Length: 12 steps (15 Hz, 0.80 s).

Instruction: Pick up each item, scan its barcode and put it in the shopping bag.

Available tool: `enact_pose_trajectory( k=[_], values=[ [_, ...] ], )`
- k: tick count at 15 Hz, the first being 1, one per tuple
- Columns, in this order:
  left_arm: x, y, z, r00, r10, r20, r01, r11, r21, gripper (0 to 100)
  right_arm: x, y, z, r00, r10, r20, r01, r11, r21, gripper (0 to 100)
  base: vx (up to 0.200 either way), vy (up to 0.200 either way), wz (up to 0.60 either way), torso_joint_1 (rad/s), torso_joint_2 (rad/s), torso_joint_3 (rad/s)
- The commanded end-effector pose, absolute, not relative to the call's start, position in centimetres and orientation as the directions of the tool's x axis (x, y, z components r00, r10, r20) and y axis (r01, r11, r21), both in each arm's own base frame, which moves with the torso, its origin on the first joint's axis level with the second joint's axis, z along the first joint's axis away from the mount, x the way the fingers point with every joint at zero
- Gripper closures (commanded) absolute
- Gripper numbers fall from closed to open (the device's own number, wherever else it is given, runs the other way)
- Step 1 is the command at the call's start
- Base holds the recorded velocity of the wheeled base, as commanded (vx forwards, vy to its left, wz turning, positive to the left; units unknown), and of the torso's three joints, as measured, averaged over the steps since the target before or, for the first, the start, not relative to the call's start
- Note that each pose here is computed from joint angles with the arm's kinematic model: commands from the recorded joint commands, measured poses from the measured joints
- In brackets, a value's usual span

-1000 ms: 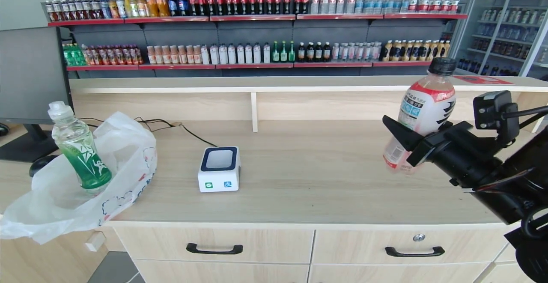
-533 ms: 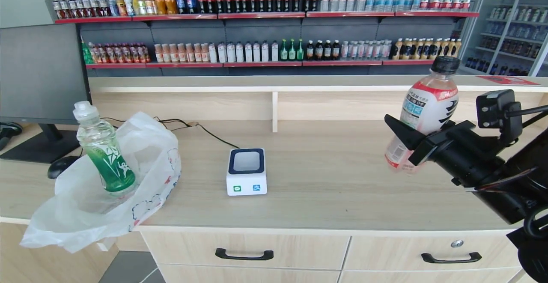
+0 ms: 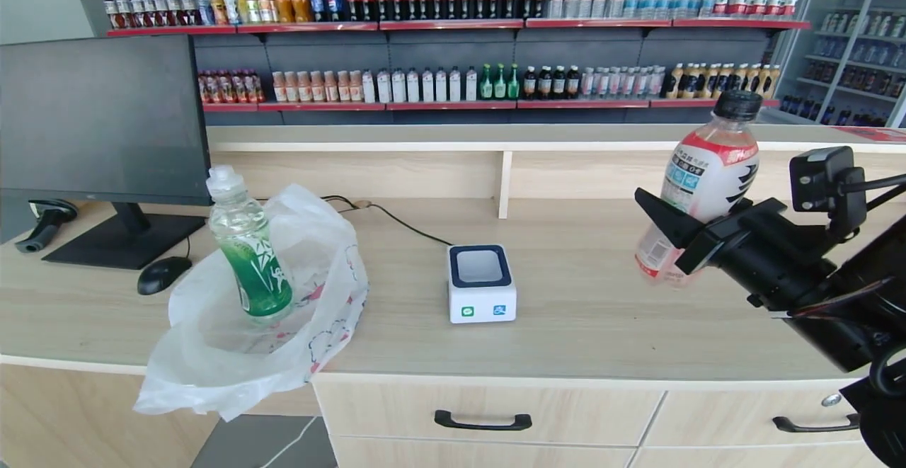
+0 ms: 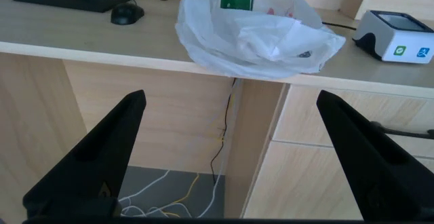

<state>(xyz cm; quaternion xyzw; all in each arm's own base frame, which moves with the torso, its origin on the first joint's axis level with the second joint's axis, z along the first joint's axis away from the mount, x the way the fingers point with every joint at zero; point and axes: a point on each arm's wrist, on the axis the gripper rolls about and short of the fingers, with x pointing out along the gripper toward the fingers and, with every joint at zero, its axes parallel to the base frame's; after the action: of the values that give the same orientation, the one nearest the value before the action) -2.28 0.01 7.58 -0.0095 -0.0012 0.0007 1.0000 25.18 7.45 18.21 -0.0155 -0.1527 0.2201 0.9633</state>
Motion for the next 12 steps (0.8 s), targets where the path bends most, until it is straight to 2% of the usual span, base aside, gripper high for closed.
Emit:
enact_pose_trajectory(
  k=[1,11,12],
  values=[
    [-2.28,0.01,7.58,1.0,0.002,0.003,-0.001,1.0,-0.02,0,25.08,7.49,18.3,0.854,0.431,0.291,-0.421,0.902,-0.098,100,0.0,0.2,0.0,0.007,0.0,0.007],
    [-2.28,0.01,7.58,1.0,0.0,0.003,0.0,1.0,-0.018,0,24.1,7.22,18.49,0.853,0.431,0.294,-0.421,0.902,-0.099,100,0.0,0.2,0.0,0.004,0.0,0.0],
    [-2.28,0.01,7.58,1.0,0.002,0.003,-0.001,1.0,-0.018,0,24.1,7.22,18.49,0.853,0.431,0.294,-0.421,0.902,-0.099,100,0.0,0.0,0.0,0.0,0.0,0.0]
  ],
)
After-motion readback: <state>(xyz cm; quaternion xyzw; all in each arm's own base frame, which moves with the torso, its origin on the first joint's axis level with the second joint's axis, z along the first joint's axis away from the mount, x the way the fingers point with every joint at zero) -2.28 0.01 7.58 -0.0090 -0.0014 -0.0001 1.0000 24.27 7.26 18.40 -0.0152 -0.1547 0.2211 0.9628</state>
